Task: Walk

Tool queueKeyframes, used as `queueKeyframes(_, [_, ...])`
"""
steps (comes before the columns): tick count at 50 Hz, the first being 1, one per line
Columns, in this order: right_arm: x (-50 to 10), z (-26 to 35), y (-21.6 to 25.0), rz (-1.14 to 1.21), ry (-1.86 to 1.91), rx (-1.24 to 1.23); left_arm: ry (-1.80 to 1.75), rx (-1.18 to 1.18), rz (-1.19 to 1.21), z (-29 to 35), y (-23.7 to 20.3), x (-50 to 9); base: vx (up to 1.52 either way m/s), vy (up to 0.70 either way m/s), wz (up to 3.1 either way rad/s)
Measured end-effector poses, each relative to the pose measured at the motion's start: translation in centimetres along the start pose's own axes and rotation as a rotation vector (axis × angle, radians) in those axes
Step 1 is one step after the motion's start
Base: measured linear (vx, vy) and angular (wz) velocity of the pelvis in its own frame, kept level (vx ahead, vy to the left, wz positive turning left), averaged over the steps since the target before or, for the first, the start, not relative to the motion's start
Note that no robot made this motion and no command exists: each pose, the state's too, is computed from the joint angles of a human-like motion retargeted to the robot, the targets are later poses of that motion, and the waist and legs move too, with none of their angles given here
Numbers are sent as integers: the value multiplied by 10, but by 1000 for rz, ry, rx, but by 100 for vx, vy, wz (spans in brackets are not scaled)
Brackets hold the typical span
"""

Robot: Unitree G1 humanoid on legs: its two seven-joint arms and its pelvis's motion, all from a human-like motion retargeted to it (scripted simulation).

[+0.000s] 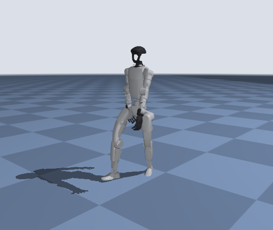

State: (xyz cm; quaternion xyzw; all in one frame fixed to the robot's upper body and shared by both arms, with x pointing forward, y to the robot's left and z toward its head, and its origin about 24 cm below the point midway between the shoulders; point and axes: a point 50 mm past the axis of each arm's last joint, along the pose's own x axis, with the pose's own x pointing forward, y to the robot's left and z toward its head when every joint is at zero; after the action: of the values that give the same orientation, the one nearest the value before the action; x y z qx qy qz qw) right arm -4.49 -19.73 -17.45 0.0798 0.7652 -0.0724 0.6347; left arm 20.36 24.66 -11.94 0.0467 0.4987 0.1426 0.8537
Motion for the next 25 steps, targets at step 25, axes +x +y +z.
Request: queueKeyframes(25, [-64,197,61,-72,-545,-320,959,-113,-284,-281,-54,-124,58,-14,-12])
